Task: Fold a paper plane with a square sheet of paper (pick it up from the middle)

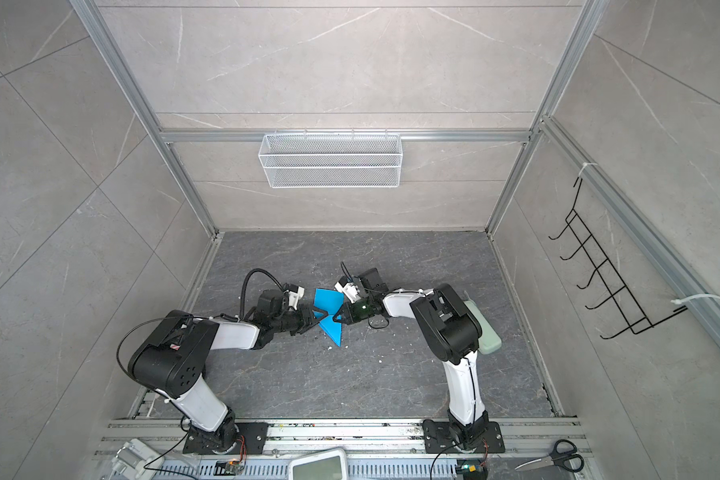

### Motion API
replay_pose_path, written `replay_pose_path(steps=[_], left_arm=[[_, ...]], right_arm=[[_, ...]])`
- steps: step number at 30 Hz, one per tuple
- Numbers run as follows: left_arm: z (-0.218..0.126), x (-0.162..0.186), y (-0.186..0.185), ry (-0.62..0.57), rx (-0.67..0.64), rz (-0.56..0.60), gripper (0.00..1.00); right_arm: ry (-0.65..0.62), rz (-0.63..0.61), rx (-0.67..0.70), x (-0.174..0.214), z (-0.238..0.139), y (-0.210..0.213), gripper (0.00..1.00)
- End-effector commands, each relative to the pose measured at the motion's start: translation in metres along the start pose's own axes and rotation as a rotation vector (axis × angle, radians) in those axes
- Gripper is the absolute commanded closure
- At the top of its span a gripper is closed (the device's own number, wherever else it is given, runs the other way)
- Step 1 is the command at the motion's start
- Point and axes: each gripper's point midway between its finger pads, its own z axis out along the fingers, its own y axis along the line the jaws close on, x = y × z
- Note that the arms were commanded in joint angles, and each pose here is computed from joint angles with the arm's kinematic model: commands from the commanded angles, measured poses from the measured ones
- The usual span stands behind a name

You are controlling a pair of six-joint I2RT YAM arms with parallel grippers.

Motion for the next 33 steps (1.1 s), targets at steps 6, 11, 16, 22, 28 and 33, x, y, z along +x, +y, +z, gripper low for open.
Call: replay_pose_path(steps=[6, 11, 16, 22, 28, 33], left_arm=[[0.005, -0.013, -0.015, -0.017, 0.073, 0.079, 0.64], [0.007, -0.015, -0.013, -0.016, 0.068, 0.076, 0.73], [0.01, -0.017, -0.007, -0.016, 0.033, 0.054, 0.85], [0.006, -0.022, -0.001, -0.034, -0.036, 0.02, 0.96], [-0.008, -0.032, -0.004, -0.12, -0.123, -0.035, 0.97], [-0.014, -0.028, -0.012, -0.166, -0.223, -0.082, 0.97]], right_arm=[[0.042, 0.045, 0.028, 0.007, 0.006, -0.014, 0.91], [0.041, 0.047, 0.035, 0.006, 0.006, -0.014, 0.9], [0.013, 0.04, 0.062, 0.001, -0.001, -0.012, 0.85], [-0.096, 0.021, 0.221, -0.009, -0.033, -0.014, 0.62], [-0.268, -0.043, 0.376, -0.014, -0.076, -0.005, 0.49], [-0.33, -0.226, 0.514, -0.005, -0.078, 0.018, 0.46]])
